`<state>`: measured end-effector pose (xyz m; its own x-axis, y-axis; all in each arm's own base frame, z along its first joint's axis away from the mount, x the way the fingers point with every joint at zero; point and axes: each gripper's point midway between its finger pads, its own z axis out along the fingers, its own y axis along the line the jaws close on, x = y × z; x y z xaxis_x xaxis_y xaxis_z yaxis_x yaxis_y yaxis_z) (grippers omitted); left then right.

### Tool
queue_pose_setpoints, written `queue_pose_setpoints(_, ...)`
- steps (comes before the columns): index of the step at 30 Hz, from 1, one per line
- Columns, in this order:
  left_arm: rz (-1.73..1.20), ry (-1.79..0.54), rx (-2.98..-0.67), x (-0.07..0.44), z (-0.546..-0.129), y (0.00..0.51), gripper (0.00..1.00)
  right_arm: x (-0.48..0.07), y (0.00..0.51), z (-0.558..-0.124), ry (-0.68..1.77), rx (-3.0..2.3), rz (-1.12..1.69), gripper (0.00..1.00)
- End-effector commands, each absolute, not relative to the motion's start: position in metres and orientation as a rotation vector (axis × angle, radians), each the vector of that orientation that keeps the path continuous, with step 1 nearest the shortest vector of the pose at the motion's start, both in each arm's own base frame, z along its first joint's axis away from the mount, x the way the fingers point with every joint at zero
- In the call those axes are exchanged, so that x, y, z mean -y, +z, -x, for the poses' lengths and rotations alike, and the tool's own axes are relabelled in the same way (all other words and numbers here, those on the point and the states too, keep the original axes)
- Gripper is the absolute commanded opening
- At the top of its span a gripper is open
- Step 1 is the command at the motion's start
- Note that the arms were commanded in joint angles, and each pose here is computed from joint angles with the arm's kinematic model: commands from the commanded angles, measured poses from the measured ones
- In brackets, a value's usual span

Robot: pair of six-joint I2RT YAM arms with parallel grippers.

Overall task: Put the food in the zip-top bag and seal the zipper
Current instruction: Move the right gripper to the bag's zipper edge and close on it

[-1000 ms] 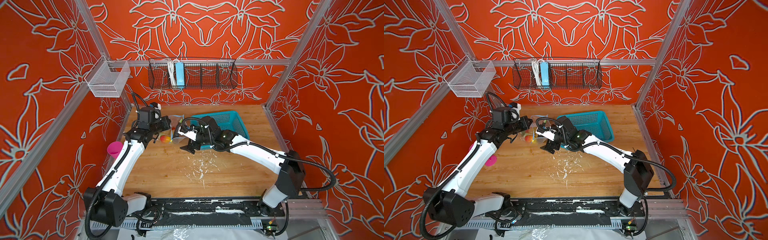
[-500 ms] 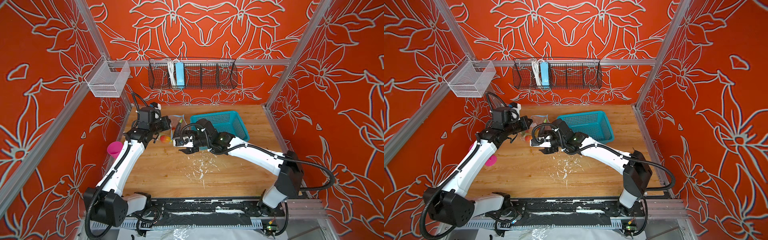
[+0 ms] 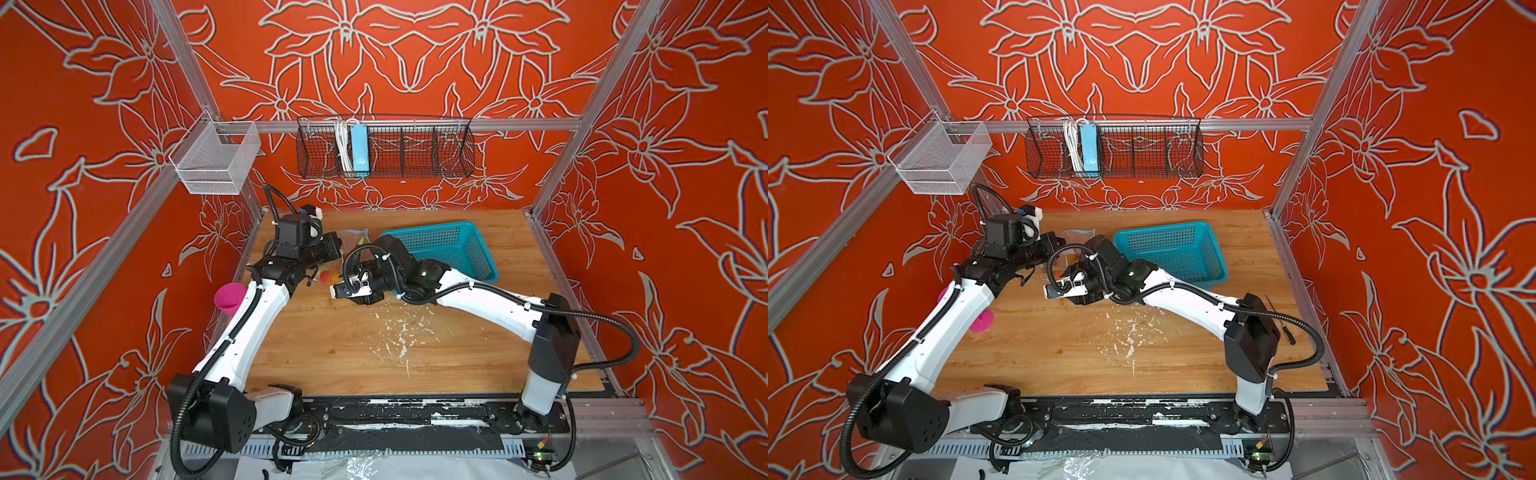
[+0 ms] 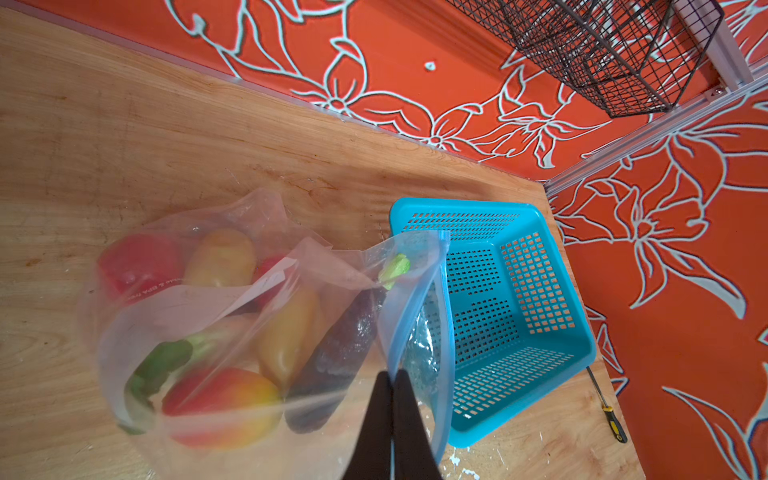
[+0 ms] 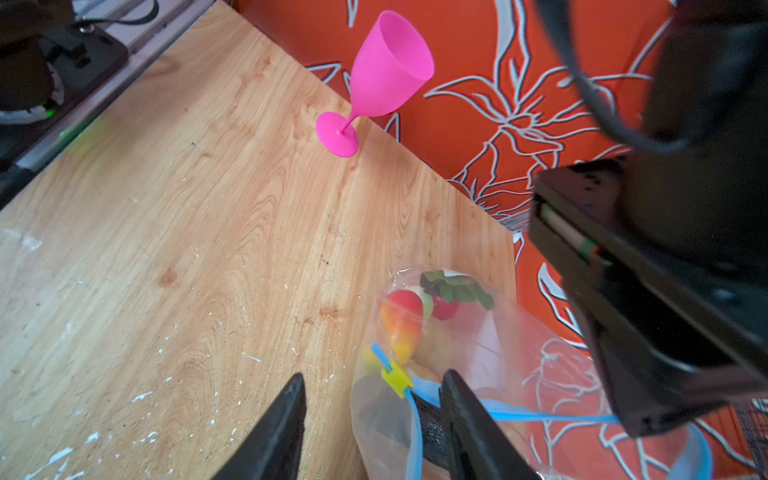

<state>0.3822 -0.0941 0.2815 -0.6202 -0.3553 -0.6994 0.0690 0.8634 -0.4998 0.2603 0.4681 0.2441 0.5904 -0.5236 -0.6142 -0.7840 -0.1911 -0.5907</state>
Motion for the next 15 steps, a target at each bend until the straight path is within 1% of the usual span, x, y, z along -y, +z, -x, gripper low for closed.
queue_pose_setpoints(1,0.193,-0.616,-2.153,0.094,-0.385,0.283,0.00,-0.471,0.241,-0.257,0.307,-1.008,1.925,0.53)
queue_pose_setpoints(10,0.193,-0.621,-2.152,0.095,-0.384,0.284,0.00,-0.478,0.228,-0.266,0.174,-0.965,1.996,0.52)
queue_pose_setpoints(15,0.191,-0.625,-2.149,0.095,-0.384,0.285,0.00,-0.481,0.224,-0.273,0.126,-0.948,2.026,0.46)
